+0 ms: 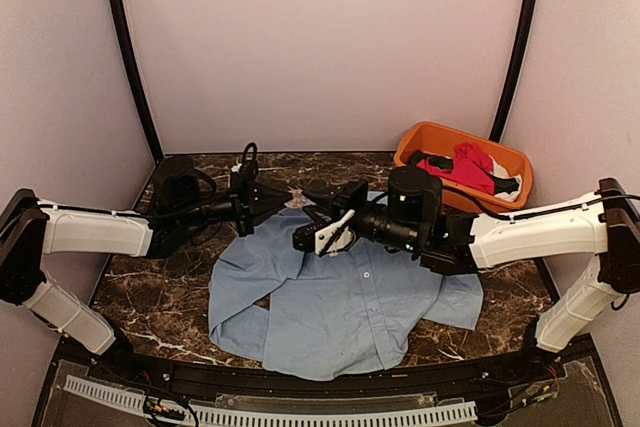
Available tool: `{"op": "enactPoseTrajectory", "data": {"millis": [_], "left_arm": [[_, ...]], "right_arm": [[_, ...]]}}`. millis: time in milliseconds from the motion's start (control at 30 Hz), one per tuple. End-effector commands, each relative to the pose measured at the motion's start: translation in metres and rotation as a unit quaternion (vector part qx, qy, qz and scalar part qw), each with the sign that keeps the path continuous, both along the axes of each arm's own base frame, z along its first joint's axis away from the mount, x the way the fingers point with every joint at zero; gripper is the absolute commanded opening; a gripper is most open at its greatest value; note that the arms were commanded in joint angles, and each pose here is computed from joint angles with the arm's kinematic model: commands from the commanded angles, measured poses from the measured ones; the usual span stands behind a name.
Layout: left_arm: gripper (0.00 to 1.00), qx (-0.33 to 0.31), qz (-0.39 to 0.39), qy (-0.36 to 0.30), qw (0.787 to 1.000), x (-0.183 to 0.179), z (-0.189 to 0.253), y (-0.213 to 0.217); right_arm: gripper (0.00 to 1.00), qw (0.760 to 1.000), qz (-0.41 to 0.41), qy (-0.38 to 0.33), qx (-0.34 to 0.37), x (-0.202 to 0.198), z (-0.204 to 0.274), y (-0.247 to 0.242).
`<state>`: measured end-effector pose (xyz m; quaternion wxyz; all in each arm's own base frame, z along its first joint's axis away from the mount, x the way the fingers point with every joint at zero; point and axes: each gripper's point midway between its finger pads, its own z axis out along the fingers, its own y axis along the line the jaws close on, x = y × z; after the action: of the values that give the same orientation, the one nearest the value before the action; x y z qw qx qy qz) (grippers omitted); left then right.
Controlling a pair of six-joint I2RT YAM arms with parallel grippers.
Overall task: Pin the brooch onto the clothing
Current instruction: Pass from the left arm to the right
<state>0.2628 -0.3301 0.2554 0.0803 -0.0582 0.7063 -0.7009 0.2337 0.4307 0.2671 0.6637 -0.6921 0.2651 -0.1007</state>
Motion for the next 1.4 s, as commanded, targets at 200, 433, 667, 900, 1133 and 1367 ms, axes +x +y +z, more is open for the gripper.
{"op": "enactPoseTrajectory", "data": {"millis": [200,433,667,900,1133,1367], "left_arm": [[0.01,-0.023,-0.014,-0.022,0.999,-0.004,0.024,-0.01],[0.01,-0.027,-0.017,-0.027,0.999,-0.005,0.03,-0.011],[0.01,-0.025,-0.02,-0.028,0.999,-0.009,0.028,-0.013],[0.01,-0.026,-0.021,-0.025,0.999,-0.009,0.025,-0.014],[0.41,-0.045,-0.015,-0.034,0.998,-0.009,0.033,-0.011],[0.67,-0.036,0.024,-0.104,0.994,0.004,0.053,0.015]], "right_arm": [[0.2,0.999,-0.015,-0.029,-0.015,0.006,-0.006,0.001],[0.32,0.999,-0.021,-0.039,-0.018,0.007,-0.007,-0.001],[0.22,0.997,-0.044,-0.06,-0.006,0.016,-0.003,-0.002],[0.01,0.996,-0.053,-0.064,0.006,0.019,0.004,-0.004],[0.0,0.999,-0.028,0.034,0.018,0.006,0.009,-0.003],[0.0,0.936,0.009,0.342,0.08,-0.018,0.04,0.0]]}}
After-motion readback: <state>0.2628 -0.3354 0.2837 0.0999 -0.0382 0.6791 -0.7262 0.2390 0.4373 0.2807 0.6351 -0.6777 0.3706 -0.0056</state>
